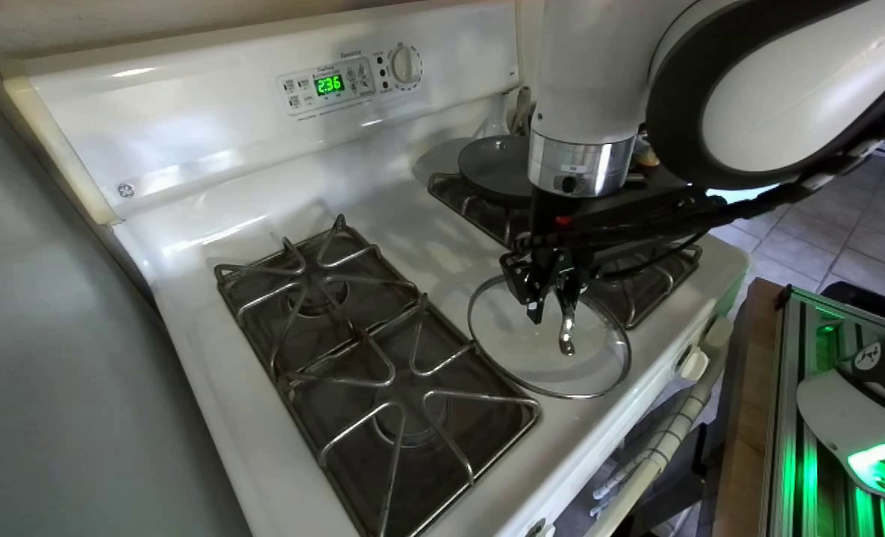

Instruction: Lift the lid and use it to cover the pan

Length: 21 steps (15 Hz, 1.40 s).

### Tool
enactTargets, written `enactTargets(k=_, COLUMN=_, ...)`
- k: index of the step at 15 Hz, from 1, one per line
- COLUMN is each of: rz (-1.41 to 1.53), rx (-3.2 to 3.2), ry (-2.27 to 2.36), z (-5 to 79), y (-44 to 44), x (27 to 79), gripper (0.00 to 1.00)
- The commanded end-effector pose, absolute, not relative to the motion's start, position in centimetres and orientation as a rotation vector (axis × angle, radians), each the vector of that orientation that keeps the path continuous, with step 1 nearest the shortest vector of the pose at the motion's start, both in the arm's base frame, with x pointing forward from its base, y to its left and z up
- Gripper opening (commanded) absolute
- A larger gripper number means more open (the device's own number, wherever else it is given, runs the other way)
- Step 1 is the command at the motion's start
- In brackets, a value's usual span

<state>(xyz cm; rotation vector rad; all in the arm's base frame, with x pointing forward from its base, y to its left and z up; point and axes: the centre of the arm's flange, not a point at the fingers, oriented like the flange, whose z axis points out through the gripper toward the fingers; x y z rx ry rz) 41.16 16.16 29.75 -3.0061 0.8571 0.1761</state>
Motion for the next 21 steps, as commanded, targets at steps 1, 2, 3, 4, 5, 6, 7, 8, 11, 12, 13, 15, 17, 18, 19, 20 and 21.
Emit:
enactTargets(k=1, rz=0.162, rx=-2.973, ry=0.902, z=29.5, y=16.8, x=41.5, gripper=0.13)
enactTargets(k=2, rz=0.160, rx=-2.973, ry=0.903, z=29.6, y=16.8, x=41.4, gripper=0.07)
enactTargets(k=3, rz=0.162, rx=-2.971, ry=0.905, z=29.5, y=16.8, x=41.5, gripper=0.00)
enactTargets(k=4, rz=0.163, rx=-2.972, ry=0.904, z=29.5, y=16.8, x=41.4, gripper=0.00)
enactTargets(k=5, rz=0.163, rx=-2.973, ry=0.903, z=29.5, y=16.9, x=41.5, gripper=0.00)
enactTargets(k=6, rz=0.164, rx=-2.972, ry=0.907, z=29.5, y=16.9, x=41.4, gripper=0.01)
enactTargets(k=7, rz=0.168, rx=-2.971, ry=0.908, z=29.4, y=16.9, x=41.5, gripper=0.00)
enactTargets(k=8, rz=0.167, rx=-2.970, ry=0.911, z=29.5, y=16.9, x=41.5, gripper=0.00)
enactTargets(k=11, rz=0.165, rx=-2.968, ry=0.916, z=29.7, y=16.8, x=41.6, gripper=0.00)
enactTargets(k=12, rz=0.165, rx=-2.967, ry=0.915, z=29.9, y=16.8, x=41.7, gripper=0.00)
enactTargets(k=13, rz=0.157, rx=-2.966, ry=0.914, z=30.2, y=16.8, x=41.7, gripper=0.00)
enactTargets(k=15, rz=0.150, rx=-2.961, ry=0.907, z=31.3, y=16.6, x=41.8, gripper=0.00)
enactTargets(k=17, rz=0.149, rx=-2.964, ry=0.899, z=32.2, y=16.4, x=42.2, gripper=0.00)
enactTargets(k=18, rz=0.133, rx=-2.960, ry=0.905, z=32.6, y=16.3, x=42.5, gripper=0.00)
enactTargets(k=19, rz=0.123, rx=-2.959, ry=0.908, z=32.8, y=16.3, x=42.7, gripper=0.00)
enactTargets(k=20, rz=0.113, rx=-2.955, ry=0.913, z=33.0, y=16.2, x=43.0, gripper=0.00)
enactTargets(k=21, rz=0.106, rx=-2.952, ry=0.915, z=33.4, y=16.1, x=43.2, gripper=0.00)
